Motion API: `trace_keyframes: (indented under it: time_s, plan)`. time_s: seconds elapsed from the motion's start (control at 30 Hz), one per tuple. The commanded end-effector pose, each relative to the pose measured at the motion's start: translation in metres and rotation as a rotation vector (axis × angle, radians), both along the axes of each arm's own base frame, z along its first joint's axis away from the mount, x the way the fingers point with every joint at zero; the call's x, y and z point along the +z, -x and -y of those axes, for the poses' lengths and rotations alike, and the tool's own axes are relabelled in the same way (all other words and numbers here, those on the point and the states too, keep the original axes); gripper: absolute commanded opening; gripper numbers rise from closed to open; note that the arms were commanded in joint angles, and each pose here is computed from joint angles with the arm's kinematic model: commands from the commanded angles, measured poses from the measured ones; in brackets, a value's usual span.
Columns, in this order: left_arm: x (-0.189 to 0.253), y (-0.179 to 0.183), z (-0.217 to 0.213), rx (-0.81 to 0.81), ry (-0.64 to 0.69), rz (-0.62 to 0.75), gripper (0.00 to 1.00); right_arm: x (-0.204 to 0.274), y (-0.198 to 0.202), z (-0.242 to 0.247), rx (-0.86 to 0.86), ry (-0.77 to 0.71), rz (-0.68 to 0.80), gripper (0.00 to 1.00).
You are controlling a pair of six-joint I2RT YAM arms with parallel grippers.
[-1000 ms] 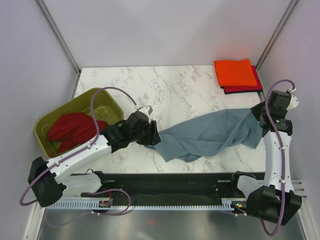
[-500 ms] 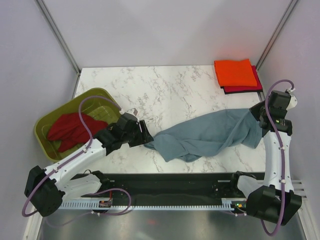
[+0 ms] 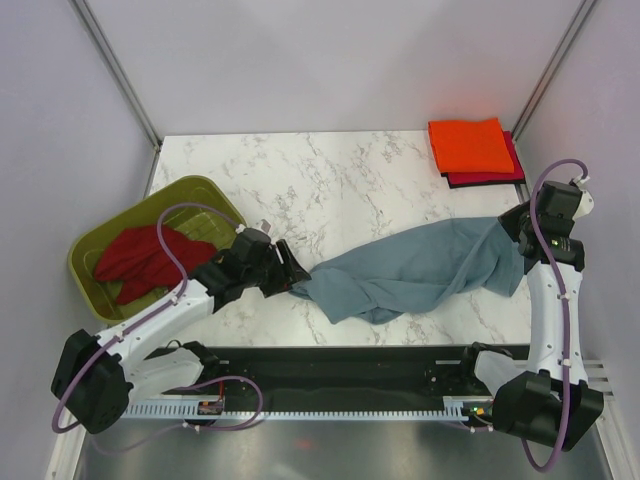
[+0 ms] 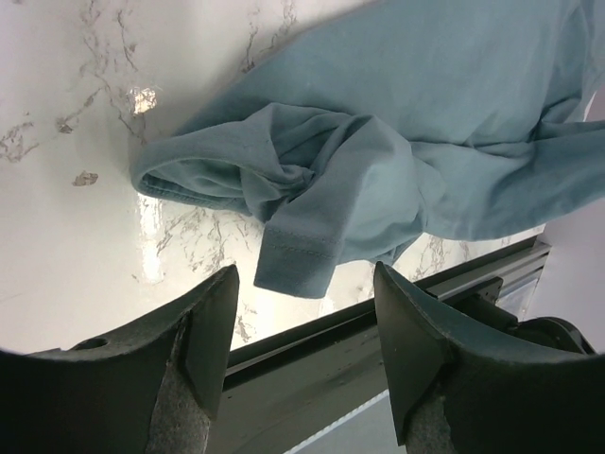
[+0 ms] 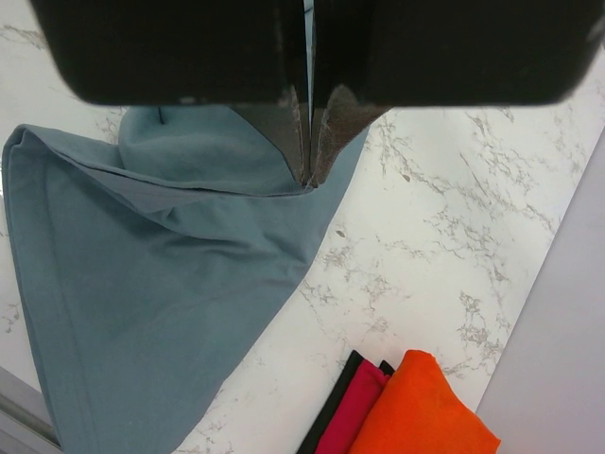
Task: Fold and stack the t-shirts
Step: Flatten the tshirt out
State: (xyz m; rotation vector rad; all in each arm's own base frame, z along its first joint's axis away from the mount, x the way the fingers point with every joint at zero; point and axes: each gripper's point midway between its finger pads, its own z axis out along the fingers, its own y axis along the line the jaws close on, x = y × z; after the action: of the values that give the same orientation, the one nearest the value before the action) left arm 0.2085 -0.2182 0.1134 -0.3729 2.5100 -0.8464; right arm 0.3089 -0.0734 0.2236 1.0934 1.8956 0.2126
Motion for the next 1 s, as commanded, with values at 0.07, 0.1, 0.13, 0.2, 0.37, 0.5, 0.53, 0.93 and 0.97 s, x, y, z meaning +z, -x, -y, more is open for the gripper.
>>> trace_keyframes:
  time_s: [0.07,0.1,0.13,0.2,0.37,0.5,0.53,0.93,0.97]
  plan:
    - [-0.003,-0.009,0.007,0.049,0.057,-0.002,0.66,0.012,-0.005,0.003,-0.002,0.019,0.051,0.0]
    - [-0.007,-0.008,0.007,0.052,0.058,-0.015,0.65,0.011,-0.005,0.003,-0.002,0.018,0.048,0.0]
    - [-0.01,-0.008,0.008,0.047,0.057,-0.029,0.65,0.013,-0.005,0.003,-0.001,0.02,0.052,0.0]
    - [-0.013,-0.007,0.008,0.051,0.06,-0.036,0.64,0.013,-0.006,0.004,-0.004,0.024,0.052,0.0]
    - [-0.01,-0.015,0.005,0.084,0.058,0.003,0.63,0.013,-0.005,0.004,-0.006,0.025,0.052,0.0]
    - [-0.008,-0.02,0.007,0.091,0.073,0.03,0.56,0.013,-0.006,0.003,-0.001,0.022,0.053,0.0]
    - [-0.008,-0.021,0.007,0.09,0.074,0.034,0.55,0.013,-0.005,0.004,-0.004,0.026,0.052,0.0]
    - [-0.001,-0.025,-0.002,0.067,0.0,0.091,0.19,0.013,-0.004,0.004,-0.009,0.024,0.053,0.0]
    - [0.006,-0.028,-0.002,0.053,-0.007,0.117,0.07,0.015,-0.004,0.003,-0.007,0.021,0.055,0.0]
